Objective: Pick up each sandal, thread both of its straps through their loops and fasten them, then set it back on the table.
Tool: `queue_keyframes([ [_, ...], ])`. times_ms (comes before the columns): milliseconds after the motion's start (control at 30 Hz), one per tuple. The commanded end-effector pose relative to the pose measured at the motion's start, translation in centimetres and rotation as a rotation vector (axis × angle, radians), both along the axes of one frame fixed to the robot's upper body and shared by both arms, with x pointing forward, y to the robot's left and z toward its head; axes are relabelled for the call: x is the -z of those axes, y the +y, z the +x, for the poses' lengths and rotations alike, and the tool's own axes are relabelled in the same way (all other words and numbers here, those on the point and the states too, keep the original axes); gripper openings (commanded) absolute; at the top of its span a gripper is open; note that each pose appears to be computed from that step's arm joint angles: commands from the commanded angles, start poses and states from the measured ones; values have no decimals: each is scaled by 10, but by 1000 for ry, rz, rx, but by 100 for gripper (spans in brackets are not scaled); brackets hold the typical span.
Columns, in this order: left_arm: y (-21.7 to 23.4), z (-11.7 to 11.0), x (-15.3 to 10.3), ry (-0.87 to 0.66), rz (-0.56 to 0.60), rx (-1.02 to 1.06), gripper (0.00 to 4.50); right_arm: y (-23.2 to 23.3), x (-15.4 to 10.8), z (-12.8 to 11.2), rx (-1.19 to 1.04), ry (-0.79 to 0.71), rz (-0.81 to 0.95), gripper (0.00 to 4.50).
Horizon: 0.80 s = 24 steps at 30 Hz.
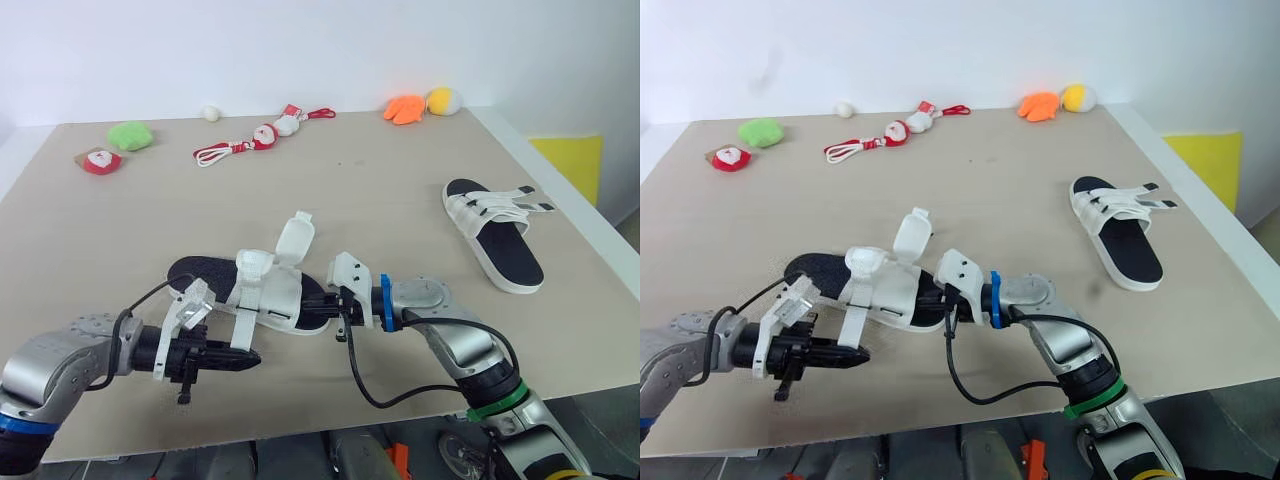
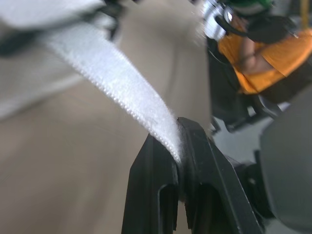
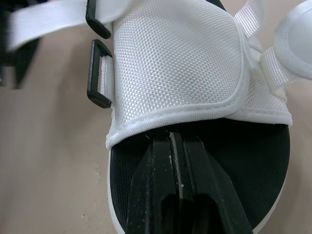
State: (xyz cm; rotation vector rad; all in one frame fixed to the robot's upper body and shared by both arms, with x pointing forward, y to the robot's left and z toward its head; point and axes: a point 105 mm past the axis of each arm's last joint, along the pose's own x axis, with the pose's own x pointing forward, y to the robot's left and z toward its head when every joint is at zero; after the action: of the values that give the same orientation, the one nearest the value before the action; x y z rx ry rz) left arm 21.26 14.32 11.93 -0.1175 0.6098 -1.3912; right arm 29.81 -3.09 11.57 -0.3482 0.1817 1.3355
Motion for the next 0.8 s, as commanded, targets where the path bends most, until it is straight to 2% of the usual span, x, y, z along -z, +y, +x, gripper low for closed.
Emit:
queue_keyframes([
  [33,-5,-14,-8,-29,1,68,15,-1,2,2,10,8,-9,0],
  [400,-11,-48,1,21,50,156,15,1,2,2,16,10,1,0],
  [733,4,-33,-1,-39,104,47,15,1,2,3,11,11,-1,0],
  [800,7,-31,-4,-61,105,11,73,1,3,3,8,11,-2,0],
])
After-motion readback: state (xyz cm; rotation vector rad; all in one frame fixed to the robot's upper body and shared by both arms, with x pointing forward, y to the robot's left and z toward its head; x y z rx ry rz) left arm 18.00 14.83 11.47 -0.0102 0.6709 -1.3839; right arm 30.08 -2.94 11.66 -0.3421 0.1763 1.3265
